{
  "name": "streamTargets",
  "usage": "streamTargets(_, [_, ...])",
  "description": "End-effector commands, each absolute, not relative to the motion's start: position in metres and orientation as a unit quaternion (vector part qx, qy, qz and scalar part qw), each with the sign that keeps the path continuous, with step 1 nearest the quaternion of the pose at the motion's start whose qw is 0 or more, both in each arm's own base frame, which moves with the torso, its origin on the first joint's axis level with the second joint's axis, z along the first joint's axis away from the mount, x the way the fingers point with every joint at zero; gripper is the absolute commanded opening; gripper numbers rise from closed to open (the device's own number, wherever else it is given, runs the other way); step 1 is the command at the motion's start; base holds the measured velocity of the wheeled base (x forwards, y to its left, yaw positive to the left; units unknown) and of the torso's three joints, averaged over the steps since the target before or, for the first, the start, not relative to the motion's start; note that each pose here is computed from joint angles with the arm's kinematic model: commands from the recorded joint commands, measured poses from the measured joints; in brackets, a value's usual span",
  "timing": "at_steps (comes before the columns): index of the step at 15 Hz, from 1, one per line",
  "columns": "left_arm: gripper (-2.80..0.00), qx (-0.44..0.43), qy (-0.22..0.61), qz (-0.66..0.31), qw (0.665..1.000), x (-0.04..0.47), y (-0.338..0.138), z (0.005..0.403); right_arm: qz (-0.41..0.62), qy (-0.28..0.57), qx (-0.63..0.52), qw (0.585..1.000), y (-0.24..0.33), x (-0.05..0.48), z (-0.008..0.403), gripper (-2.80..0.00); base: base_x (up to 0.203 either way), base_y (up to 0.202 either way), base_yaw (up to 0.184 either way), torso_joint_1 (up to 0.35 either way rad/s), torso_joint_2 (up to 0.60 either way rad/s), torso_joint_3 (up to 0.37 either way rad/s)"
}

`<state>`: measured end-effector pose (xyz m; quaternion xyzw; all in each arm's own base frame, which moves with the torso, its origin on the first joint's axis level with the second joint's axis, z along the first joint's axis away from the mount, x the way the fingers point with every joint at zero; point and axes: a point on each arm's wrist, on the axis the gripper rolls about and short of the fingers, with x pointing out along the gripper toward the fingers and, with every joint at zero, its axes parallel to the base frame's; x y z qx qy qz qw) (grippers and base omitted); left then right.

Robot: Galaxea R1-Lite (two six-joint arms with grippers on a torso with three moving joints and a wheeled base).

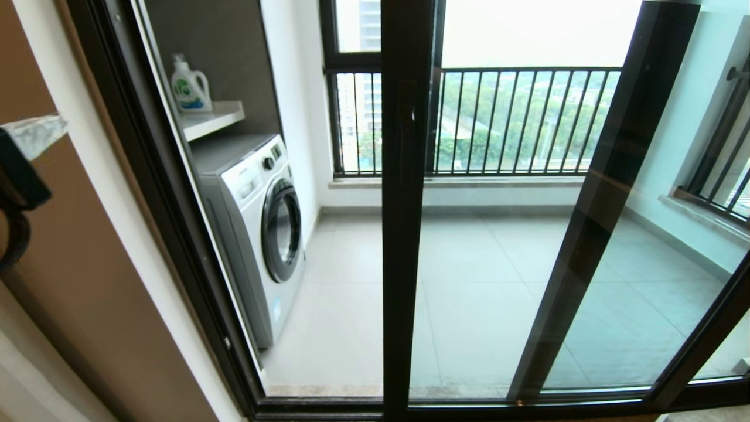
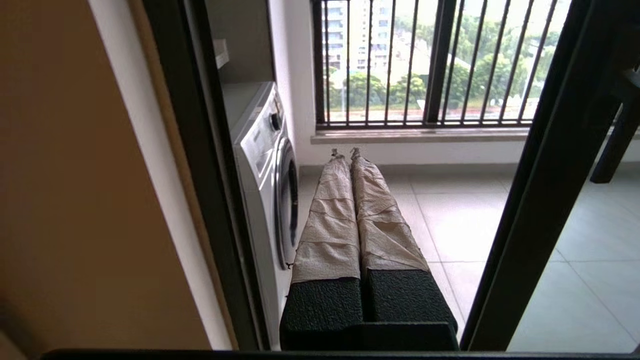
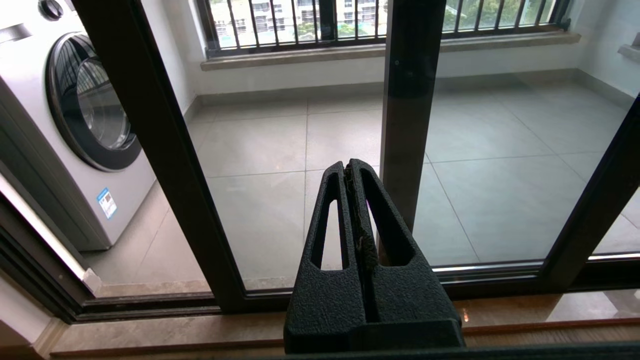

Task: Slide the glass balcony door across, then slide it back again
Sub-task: Open the slid door

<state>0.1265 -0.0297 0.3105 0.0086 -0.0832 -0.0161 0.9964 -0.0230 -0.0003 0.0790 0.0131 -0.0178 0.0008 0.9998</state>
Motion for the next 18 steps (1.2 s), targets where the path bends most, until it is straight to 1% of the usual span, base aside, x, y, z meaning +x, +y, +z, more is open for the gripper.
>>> streamTargets(1, [-2.8,0.0,-0.132,0.013,0.991,0.072,-0.01,0.304,0.001,-0.011,0.013,1.0,0.0,-0.022,0.076,-2.8,0.0,0.0,0.0,0.0,0.0,0.0])
streamTargets(8, [-2.8,0.008,-0.157,0.067,0.985,-0.017,0.005,0.256,0.001,-0.011,0.013,1.0,0.0,-0.022,0.076,-2.8,0.0,0.0,0.0,0.0,0.0,0.0])
streamTargets(10, [-2.8,0.012,-0.172,0.06,0.983,-0.04,0.004,0.243,0.001,-0.011,0.013,1.0,0.0,-0.022,0.076,-2.8,0.0,0.0,0.0,0.0,0.0,0.0])
streamTargets(12, [-2.8,0.02,-0.169,0.035,0.985,-0.061,0.002,0.218,0.001,-0.011,0.013,1.0,0.0,-0.022,0.076,-2.8,0.0,0.0,0.0,0.0,0.0,0.0])
streamTargets(13, [-2.8,0.024,-0.155,0.016,0.988,-0.073,0.001,0.202,0.001,-0.011,0.013,1.0,0.0,-0.022,0.076,-2.8,0.0,0.0,0.0,0.0,0.0,0.0])
streamTargets(15, [-2.8,0.026,-0.087,-0.016,0.996,-0.083,0.0,0.169,0.001,-0.012,0.013,1.0,0.0,-0.022,0.076,-2.8,0.0,0.0,0.0,0.0,0.0,0.0])
streamTargets(18, [-2.8,0.006,-0.013,-0.028,0.999,-0.062,-0.001,0.137,0.001,-0.011,0.013,1.0,0.0,-0.022,0.076,-2.8,0.0,0.0,0.0,0.0,0.0,0.0])
